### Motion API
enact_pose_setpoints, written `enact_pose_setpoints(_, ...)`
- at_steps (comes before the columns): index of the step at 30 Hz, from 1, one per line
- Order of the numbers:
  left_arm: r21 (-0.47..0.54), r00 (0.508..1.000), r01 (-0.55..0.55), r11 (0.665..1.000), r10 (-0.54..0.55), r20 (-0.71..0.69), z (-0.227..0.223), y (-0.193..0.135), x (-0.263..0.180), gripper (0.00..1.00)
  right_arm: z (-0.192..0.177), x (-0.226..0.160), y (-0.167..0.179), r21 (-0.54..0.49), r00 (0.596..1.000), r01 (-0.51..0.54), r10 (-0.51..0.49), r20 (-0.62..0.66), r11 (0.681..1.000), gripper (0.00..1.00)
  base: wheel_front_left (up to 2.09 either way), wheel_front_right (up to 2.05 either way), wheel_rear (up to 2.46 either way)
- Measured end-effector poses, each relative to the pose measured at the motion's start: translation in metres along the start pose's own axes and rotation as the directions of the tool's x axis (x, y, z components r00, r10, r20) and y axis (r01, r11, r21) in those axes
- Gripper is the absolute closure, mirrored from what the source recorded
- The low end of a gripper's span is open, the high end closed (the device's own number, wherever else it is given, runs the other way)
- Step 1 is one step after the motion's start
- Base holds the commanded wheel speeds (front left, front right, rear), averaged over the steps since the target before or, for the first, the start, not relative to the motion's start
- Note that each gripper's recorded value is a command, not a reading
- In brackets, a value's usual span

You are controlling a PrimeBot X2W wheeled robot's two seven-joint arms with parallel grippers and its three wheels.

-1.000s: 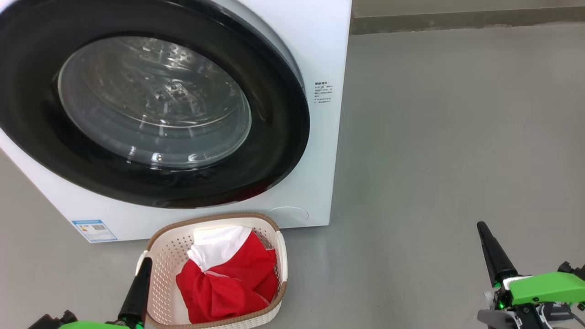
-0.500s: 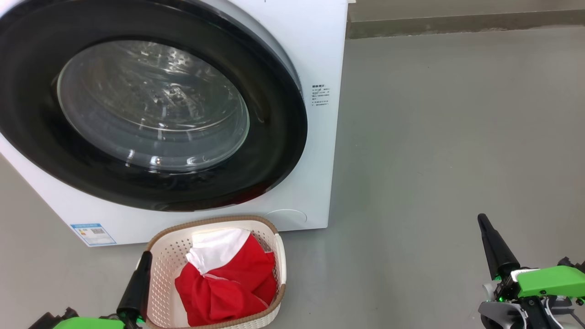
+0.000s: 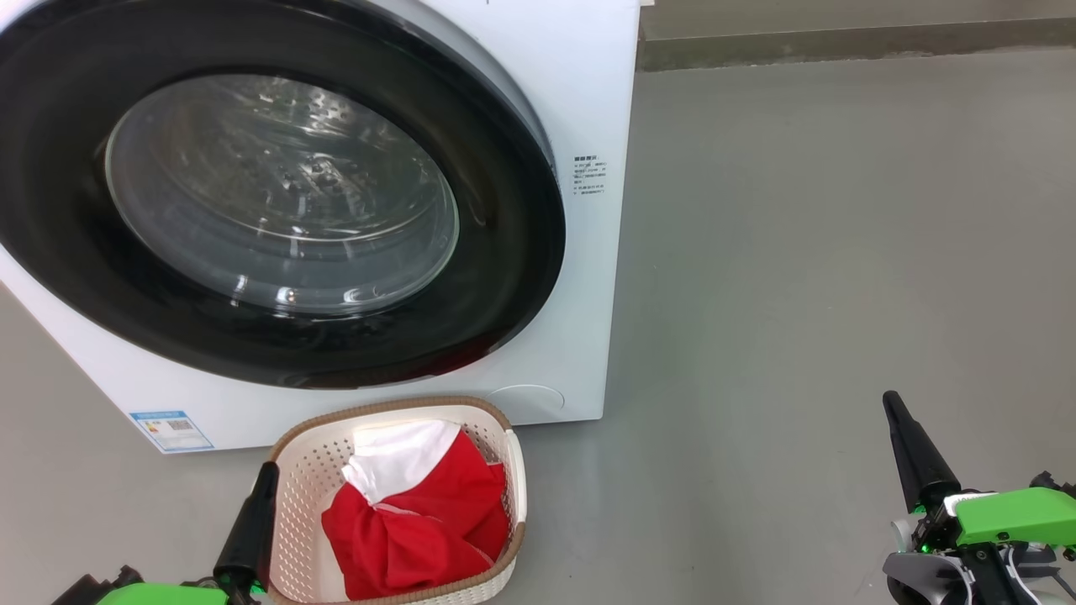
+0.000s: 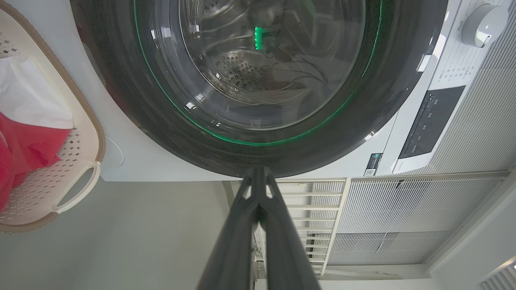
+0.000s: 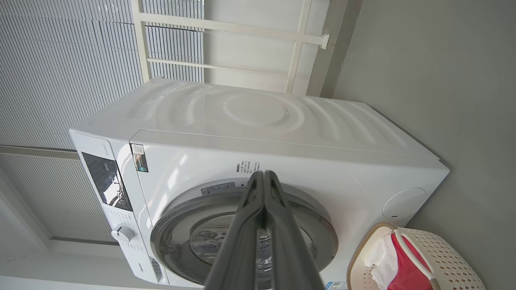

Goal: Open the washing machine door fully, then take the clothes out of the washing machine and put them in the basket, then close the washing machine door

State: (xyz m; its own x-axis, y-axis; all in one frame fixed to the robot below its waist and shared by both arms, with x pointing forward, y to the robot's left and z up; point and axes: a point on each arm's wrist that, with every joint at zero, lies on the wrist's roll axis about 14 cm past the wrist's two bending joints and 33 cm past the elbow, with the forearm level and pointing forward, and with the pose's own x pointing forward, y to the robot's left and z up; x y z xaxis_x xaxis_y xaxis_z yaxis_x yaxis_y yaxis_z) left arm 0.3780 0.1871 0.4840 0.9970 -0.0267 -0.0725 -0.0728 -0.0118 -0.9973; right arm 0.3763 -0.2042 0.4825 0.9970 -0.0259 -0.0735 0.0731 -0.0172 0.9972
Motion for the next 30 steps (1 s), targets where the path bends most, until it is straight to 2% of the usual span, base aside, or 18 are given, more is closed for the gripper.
enact_pose_setpoints(30, -0.005, 1.0, 0.0, 1.0, 0.0, 0.002, 0.0003, 0.0, -0.0001, 1.0, 0.002, -0.0002, 0.0001, 0.002, 1.0, 0.0, 0.0, 0.002, 1.0, 1.0, 0.0, 0.0, 0.0)
